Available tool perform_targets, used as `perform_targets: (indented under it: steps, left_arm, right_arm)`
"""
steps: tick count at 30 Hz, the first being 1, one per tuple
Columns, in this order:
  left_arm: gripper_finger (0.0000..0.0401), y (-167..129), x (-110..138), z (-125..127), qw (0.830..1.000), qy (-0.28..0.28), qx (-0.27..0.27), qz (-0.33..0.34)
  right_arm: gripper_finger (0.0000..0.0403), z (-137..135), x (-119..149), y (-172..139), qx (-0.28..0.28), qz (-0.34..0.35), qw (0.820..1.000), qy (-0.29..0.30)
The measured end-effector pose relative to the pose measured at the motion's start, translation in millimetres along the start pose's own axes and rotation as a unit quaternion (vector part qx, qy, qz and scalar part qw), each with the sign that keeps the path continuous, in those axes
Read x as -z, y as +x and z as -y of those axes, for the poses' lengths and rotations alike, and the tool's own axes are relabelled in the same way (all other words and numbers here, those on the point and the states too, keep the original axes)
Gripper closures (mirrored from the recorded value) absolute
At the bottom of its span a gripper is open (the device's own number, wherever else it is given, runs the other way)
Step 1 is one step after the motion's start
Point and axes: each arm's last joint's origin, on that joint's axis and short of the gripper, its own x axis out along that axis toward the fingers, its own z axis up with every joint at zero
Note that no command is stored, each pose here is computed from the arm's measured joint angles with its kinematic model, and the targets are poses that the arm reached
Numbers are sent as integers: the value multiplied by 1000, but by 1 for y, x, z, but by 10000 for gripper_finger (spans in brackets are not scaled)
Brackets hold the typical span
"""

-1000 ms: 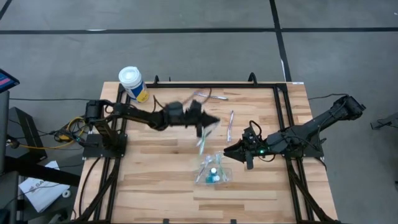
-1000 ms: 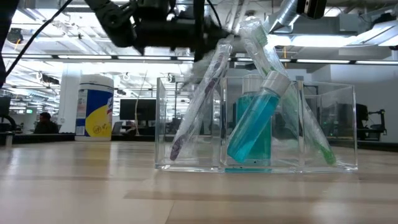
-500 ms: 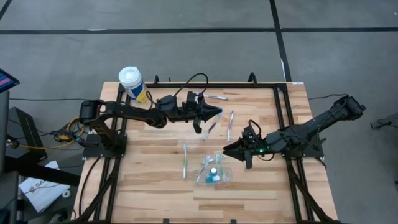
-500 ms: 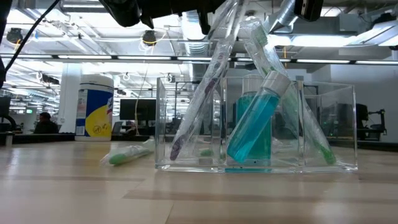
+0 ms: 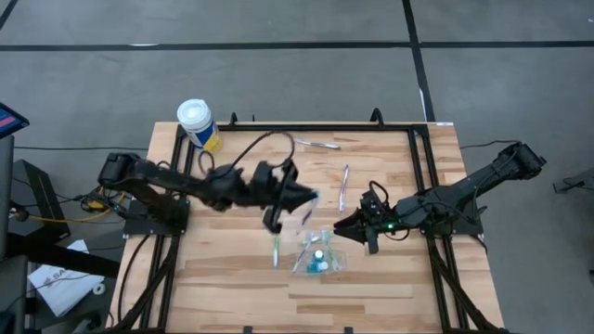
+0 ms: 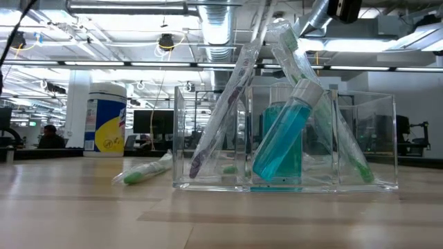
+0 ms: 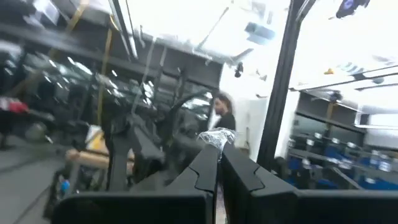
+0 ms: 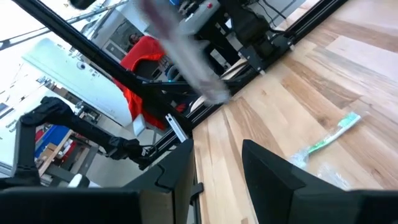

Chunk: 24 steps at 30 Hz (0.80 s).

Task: Pick & Place toothbrushing station
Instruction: Put the purple toothbrush in the transparent organizer

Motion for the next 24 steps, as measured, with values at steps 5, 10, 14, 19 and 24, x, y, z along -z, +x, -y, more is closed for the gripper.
perform_targets:
  steps: [5,10,14,19,24]
  left_arm:
    - [401,-6,4,42,999,31,-37,7]
    - [401,-12,22,70,993,76,-88,-14]
    - [401,-13,40,82,993,86,-81,-30]
    - [401,-14,63,91,992,105,-66,-34]
    - [401,-16,79,100,992,113,-53,-10]
  right_arm:
    - [276,0,0,0,0,-1,1000,0]
    - [276,0,0,0,0,-1,1000,0]
    - [276,-1,2,-1,-2,-2,1000,16]
    - [276,0,4,2,2,-4,1000,20]
    - [276,3,11,12,15,-16,1000,14]
